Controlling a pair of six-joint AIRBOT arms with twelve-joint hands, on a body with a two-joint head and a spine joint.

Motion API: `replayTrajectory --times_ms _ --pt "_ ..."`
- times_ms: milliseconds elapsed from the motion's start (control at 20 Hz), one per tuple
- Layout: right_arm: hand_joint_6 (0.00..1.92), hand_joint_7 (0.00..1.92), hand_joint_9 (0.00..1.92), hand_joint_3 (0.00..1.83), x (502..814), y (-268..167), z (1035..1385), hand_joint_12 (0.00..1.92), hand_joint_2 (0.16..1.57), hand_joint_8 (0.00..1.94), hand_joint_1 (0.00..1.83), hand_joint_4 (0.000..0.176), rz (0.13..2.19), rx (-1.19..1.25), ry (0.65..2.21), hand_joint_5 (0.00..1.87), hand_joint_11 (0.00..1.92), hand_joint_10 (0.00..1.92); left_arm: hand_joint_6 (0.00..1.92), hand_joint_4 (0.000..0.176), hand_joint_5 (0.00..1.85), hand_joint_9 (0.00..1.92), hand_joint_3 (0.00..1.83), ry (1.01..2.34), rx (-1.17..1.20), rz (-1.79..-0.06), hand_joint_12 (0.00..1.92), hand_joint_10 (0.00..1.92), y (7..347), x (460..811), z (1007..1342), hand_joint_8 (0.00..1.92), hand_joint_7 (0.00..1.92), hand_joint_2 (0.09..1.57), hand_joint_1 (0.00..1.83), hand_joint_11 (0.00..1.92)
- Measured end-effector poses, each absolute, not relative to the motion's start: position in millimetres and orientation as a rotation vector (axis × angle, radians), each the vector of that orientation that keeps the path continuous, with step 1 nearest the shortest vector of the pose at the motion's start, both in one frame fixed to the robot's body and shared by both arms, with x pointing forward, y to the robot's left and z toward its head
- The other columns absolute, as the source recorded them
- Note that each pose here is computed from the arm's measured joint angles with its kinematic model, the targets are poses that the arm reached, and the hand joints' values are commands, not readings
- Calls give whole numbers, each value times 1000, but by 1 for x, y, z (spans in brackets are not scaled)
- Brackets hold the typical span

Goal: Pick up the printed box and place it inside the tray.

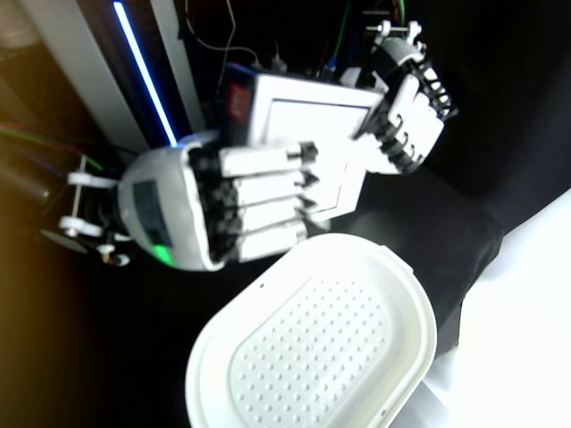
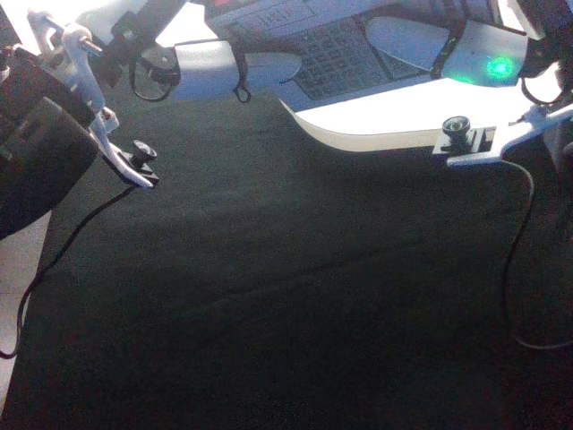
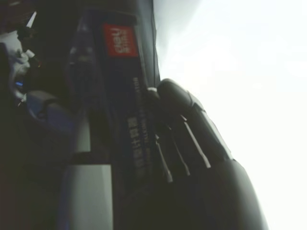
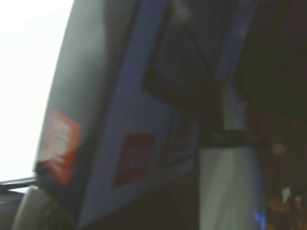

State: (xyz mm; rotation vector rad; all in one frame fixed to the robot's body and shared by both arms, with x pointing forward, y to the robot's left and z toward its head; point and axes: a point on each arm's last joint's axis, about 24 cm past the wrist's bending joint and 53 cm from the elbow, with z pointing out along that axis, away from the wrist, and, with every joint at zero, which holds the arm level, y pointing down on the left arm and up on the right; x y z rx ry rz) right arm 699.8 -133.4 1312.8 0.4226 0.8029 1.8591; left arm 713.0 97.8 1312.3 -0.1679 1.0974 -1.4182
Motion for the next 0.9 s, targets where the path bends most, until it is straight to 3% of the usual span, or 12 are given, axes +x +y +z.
replayTrajectory --times_ms 50,150,200,250,350,400,450,500,550,700,800,900 --pt "564 1093 1146 0 700 -134 1313 1323 1074 1044 1280 0 1859 425 800 1092 1033 1019 965 0 890 1000 0 1094 -165 -1417 1285 1055 98 713 1314 1064 1047 1125 1252 856" --pt "517 1095 1154 0 700 -135 1314 1280 1067 1037 1281 0 1858 422 798 1124 1023 987 898 0 893 983 1 1093 -165 -1418 1265 1239 98 713 1314 952 1034 1110 1356 840" --pt "527 1085 1155 0 699 -135 1314 1293 1067 1033 1275 0 1857 420 797 1132 1024 936 1292 0 725 864 0 1091 -164 -1418 1192 814 98 712 1314 1176 908 1202 1183 713" --pt "535 1095 1152 0 699 -135 1315 1299 1067 1019 1278 0 1857 418 795 1120 1021 934 648 0 457 731 3 1090 -164 -1419 996 523 98 712 1314 651 662 1241 797 517" --pt "627 1154 1190 2 699 -137 1315 1315 1061 915 1284 0 1851 419 793 1066 1028 871 65 0 325 510 0 1091 -166 -1420 896 103 98 712 1314 78 456 1116 544 193" --pt "679 1157 1203 1 699 -140 1316 1334 1067 913 1283 0 1848 421 791 1032 1016 854 12 31 250 394 0 1091 -165 -1425 1004 24 97 712 1314 15 351 1062 441 38" --pt "753 1137 1183 2 699 -142 1317 1377 1080 950 1278 0 1841 415 787 984 976 879 2 90 193 275 0 1086 -170 -1435 891 4 97 711 1315 2 259 958 307 7" --pt "753 1137 1183 2 700 -143 1318 1377 1080 950 1278 0 1834 414 787 984 976 879 2 90 193 275 0 1072 -174 -1442 891 4 99 710 1318 2 259 958 307 7" --pt "635 1156 1159 0 702 -146 1317 1415 1060 922 1285 0 1823 419 792 1070 954 934 0 158 109 140 0 1054 -181 -1450 705 0 103 708 1322 0 141 862 136 0" --pt "380 1202 1181 0 704 -156 1320 1367 1027 859 1298 0 1793 404 805 1211 956 952 0 176 14 41 3 1025 -174 -1437 652 0 118 704 1332 0 70 835 174 0" --pt "572 1144 1170 1 704 -167 1325 1420 1064 985 1288 0 1749 370 831 1076 909 1044 4 176 39 44 7 1001 -183 -1420 594 0 133 702 1338 0 74 857 121 0" --pt "565 1194 1189 0 707 -175 1326 1416 1048 891 1293 0 1711 369 839 1094 912 1058 0 176 30 50 0 989 -197 -1413 489 0 144 700 1340 0 77 852 103 0"
